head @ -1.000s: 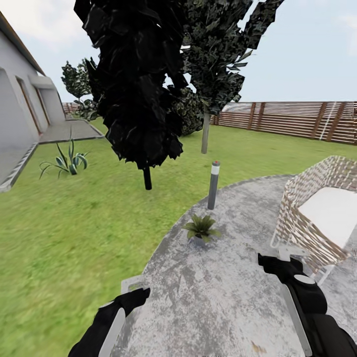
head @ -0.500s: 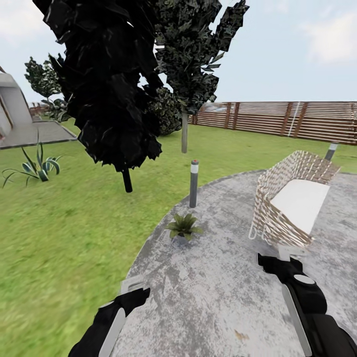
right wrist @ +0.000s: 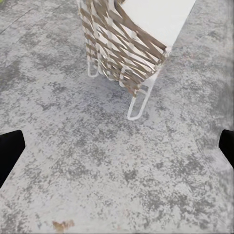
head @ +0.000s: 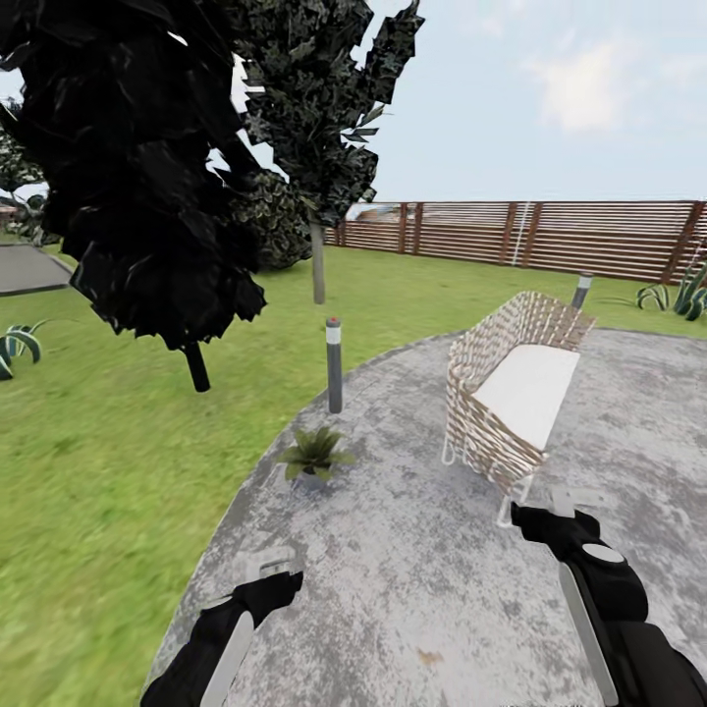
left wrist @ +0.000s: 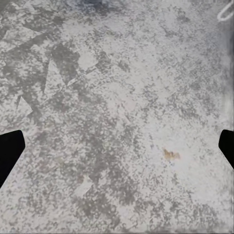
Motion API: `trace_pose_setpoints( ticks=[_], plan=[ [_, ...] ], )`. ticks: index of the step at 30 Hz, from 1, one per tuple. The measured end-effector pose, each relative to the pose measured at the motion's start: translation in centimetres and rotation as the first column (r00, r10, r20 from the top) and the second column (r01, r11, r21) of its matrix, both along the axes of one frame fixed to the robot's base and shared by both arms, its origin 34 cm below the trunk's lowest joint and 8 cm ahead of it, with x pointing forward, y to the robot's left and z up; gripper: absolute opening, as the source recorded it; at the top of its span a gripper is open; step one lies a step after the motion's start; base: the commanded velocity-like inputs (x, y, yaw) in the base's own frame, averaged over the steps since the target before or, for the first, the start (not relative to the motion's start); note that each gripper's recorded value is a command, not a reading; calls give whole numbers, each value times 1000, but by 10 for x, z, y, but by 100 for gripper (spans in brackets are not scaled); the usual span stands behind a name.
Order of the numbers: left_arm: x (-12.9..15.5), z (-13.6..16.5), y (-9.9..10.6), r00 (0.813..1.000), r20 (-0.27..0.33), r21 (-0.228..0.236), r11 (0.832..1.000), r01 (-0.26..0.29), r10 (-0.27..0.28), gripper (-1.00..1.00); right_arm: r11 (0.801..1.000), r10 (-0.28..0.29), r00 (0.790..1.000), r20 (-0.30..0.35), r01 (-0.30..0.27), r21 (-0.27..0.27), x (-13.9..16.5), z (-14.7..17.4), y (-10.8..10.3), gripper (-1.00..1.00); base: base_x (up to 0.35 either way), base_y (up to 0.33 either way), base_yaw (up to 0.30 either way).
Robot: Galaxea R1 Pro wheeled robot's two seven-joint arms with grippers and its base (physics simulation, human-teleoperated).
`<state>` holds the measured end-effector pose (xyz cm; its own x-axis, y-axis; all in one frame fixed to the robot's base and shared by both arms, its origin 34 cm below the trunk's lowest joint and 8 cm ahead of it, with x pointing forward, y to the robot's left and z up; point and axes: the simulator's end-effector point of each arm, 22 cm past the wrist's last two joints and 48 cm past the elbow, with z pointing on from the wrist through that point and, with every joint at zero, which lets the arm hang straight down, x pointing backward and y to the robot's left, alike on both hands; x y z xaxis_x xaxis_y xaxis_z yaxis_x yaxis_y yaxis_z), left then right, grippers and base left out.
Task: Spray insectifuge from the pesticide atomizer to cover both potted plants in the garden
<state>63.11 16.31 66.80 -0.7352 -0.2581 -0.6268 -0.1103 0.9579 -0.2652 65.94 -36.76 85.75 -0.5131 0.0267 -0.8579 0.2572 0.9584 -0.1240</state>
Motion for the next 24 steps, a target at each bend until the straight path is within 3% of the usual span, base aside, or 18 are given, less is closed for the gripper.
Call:
trace_pose_setpoints(
  ticks=[24],
  plan=[
    [-1, 0, -5, 1000, 1, 3, 1000, 16, -16, 100, 1000, -2, 1000, 0, 2, -1, 0, 0, -1, 100, 151, -290, -278]
  ],
)
